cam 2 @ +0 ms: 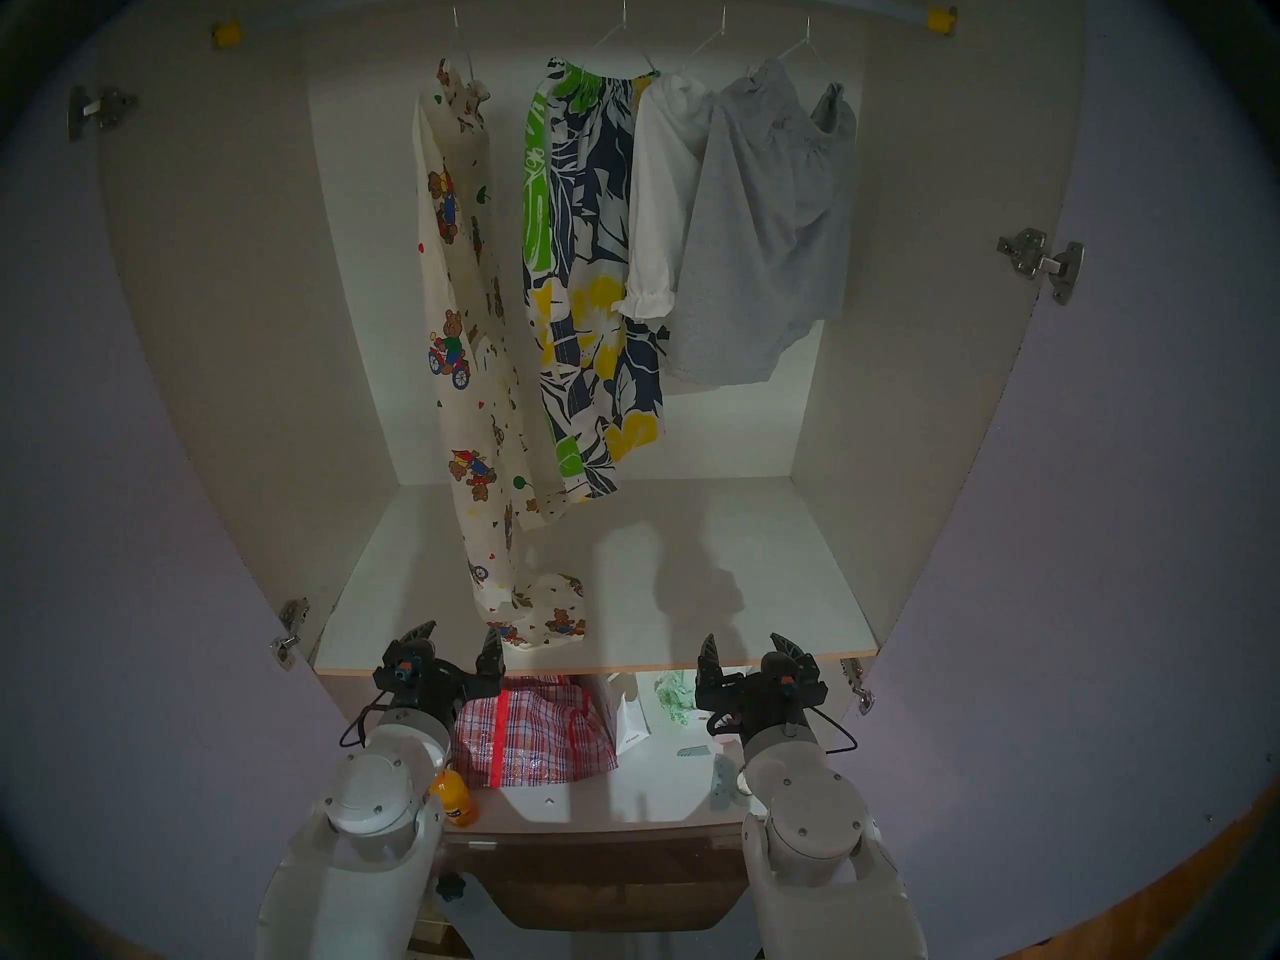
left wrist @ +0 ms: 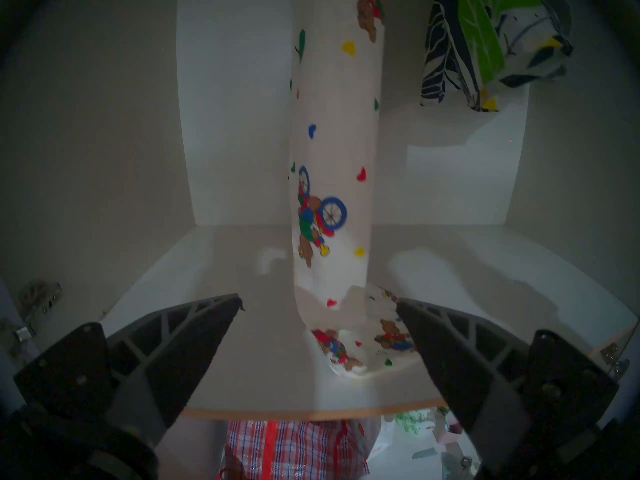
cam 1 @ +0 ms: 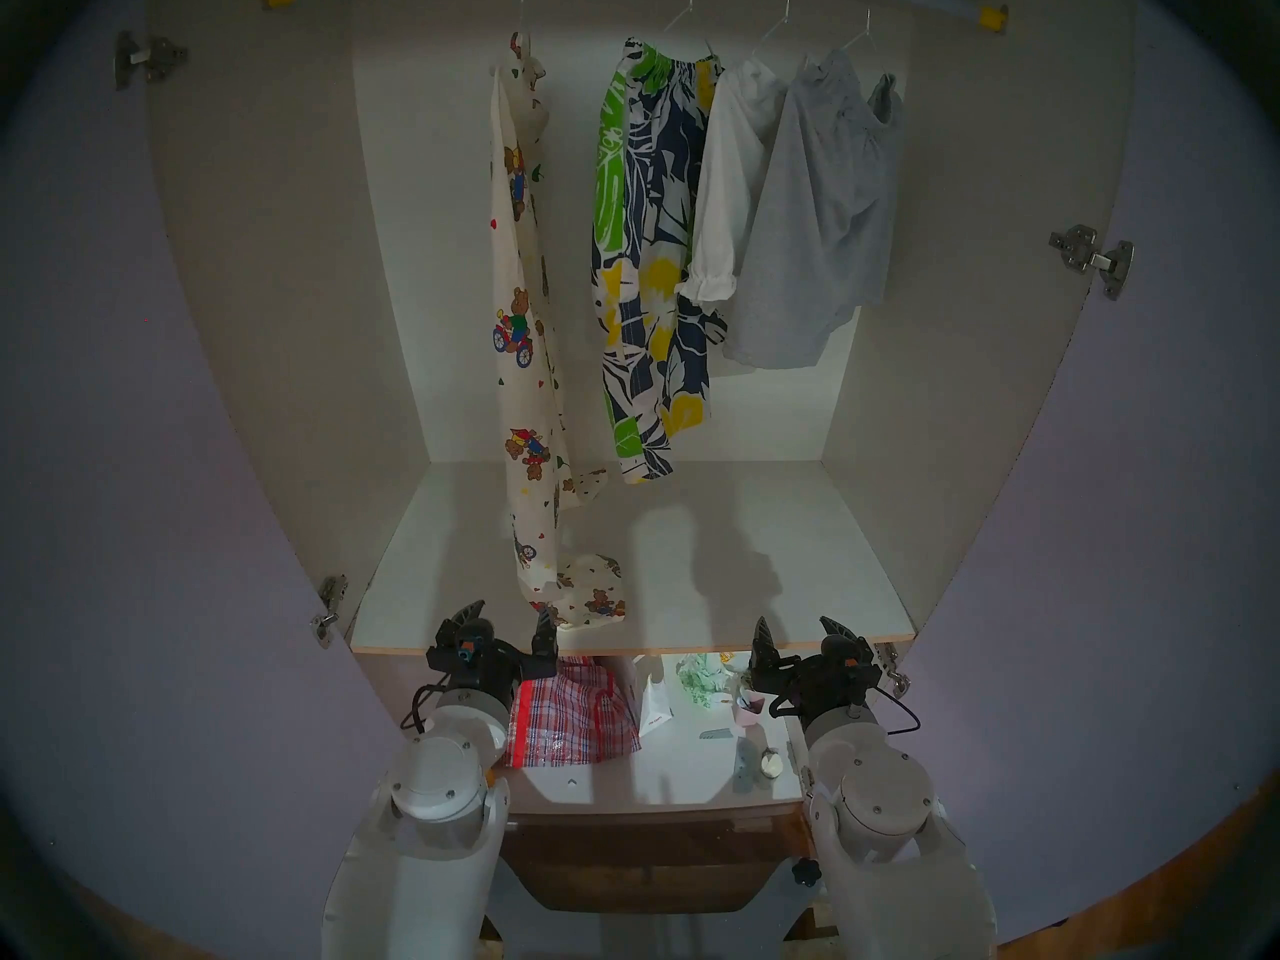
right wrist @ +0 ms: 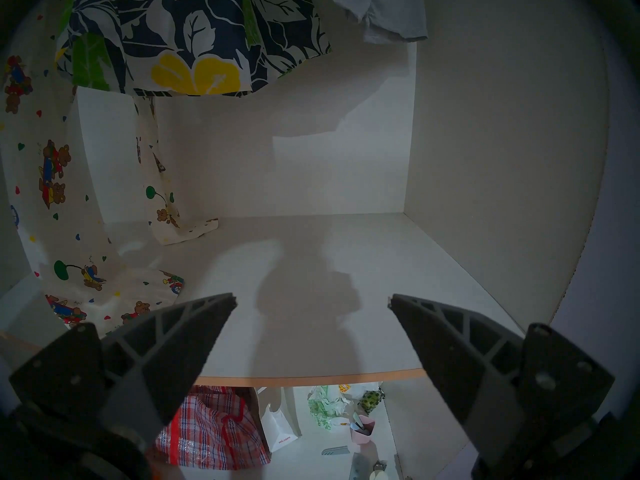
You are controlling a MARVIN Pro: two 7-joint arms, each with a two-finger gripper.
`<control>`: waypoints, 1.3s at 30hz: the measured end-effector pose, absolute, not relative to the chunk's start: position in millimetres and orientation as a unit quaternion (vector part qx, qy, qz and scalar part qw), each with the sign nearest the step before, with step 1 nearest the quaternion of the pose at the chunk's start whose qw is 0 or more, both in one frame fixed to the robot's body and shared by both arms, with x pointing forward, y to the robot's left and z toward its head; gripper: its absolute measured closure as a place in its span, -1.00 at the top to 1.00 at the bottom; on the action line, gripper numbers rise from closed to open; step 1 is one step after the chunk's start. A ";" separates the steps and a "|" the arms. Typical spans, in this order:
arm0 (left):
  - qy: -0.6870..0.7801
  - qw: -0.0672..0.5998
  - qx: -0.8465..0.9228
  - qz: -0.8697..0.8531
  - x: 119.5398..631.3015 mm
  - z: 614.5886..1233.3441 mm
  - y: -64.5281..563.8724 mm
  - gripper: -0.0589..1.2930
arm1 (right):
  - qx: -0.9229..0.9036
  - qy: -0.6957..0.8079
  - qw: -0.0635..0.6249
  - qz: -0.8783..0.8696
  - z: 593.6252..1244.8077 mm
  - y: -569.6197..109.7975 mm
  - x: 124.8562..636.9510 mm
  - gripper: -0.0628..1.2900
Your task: Move and arrange clothes and pants in the wardrobe
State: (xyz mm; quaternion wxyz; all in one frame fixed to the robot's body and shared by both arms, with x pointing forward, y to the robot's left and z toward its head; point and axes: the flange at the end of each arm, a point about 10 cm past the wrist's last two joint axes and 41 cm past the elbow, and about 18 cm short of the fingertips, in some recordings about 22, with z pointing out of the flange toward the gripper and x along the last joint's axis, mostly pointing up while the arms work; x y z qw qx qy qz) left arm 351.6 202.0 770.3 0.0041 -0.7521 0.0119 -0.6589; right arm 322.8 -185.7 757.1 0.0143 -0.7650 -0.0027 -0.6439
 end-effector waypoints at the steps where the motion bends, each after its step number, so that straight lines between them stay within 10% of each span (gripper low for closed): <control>1: 0.013 0.006 -0.751 -0.660 353.5 772.1 204.3 0.88 | -0.765 -0.003 0.014 -0.644 757.1 -185.7 322.8 0.90; 39: 0.091 0.057 -0.670 -0.734 431.3 900.6 243.8 0.88 | -0.766 -0.003 0.014 -0.643 756.3 -185.6 322.5 0.90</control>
